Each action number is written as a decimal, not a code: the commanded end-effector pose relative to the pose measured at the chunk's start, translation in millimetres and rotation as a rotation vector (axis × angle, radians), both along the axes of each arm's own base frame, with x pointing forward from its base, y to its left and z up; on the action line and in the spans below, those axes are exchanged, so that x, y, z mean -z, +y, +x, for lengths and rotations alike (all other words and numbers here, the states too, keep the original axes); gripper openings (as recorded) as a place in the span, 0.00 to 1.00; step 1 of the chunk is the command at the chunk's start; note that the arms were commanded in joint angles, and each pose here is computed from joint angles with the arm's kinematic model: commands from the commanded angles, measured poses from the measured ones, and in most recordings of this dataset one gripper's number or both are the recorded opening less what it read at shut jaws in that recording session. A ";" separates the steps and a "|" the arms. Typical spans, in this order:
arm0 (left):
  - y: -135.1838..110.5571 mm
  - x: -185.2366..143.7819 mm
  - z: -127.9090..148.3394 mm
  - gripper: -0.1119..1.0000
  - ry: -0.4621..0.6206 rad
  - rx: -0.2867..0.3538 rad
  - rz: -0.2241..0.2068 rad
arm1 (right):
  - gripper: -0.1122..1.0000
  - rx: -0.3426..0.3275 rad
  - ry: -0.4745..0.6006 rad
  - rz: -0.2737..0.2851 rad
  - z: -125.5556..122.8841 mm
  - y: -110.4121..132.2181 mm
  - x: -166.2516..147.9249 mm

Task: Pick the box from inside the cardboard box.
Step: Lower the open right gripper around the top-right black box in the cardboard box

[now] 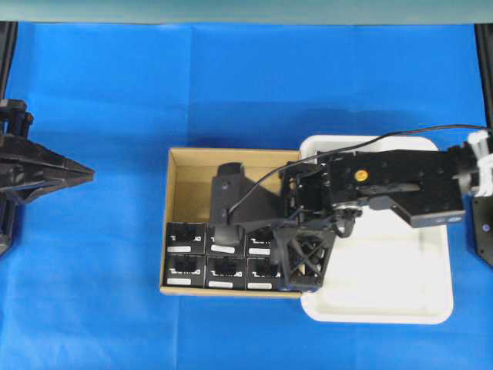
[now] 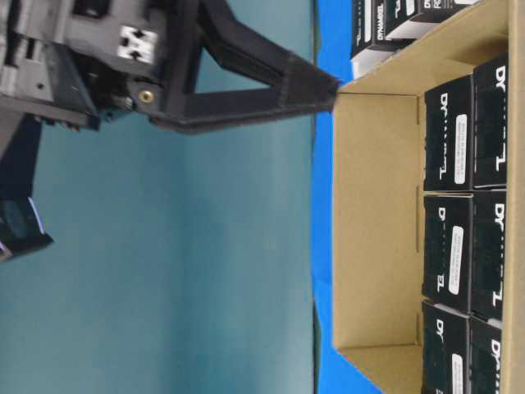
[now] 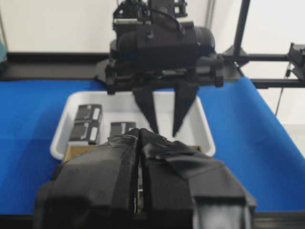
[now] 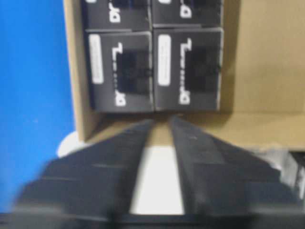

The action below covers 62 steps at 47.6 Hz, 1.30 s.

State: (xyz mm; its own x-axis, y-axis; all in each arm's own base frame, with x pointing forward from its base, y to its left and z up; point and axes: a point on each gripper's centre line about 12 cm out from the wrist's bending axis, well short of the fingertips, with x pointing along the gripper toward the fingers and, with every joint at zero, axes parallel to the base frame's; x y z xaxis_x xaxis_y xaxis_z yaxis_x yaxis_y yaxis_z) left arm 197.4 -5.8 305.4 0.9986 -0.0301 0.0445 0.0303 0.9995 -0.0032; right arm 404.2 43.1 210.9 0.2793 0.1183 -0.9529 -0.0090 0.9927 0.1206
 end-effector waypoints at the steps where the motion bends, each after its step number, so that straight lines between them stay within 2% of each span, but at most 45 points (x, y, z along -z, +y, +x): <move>1: -0.1 -11.4 1.4 0.10 -0.029 0.000 0.004 | 0.62 0.006 -0.002 -0.002 5.7 -2.3 5.0; 6: -0.1 -11.1 1.7 0.10 -0.028 0.000 0.004 | 0.88 0.011 0.022 -0.014 8.6 -6.4 17.0; 9: -0.1 -11.4 1.4 0.10 -0.029 0.000 0.002 | 0.97 0.012 0.028 -0.025 10.5 -8.7 22.6; 11: -0.1 -11.4 1.4 0.10 -0.029 0.000 0.002 | 1.00 0.016 0.029 -0.030 12.1 -11.1 26.2; 29: -0.1 -9.2 1.5 0.10 -0.011 0.000 0.001 | 0.98 0.043 0.012 -0.038 22.6 -22.7 47.4; 44: -0.4 -8.3 1.6 0.10 -0.003 0.002 0.001 | 0.98 0.032 0.038 -0.041 23.2 -20.1 62.7; 62: -0.7 -8.6 1.0 0.10 -0.003 0.003 0.001 | 0.98 0.059 0.057 -0.046 15.5 -35.5 77.7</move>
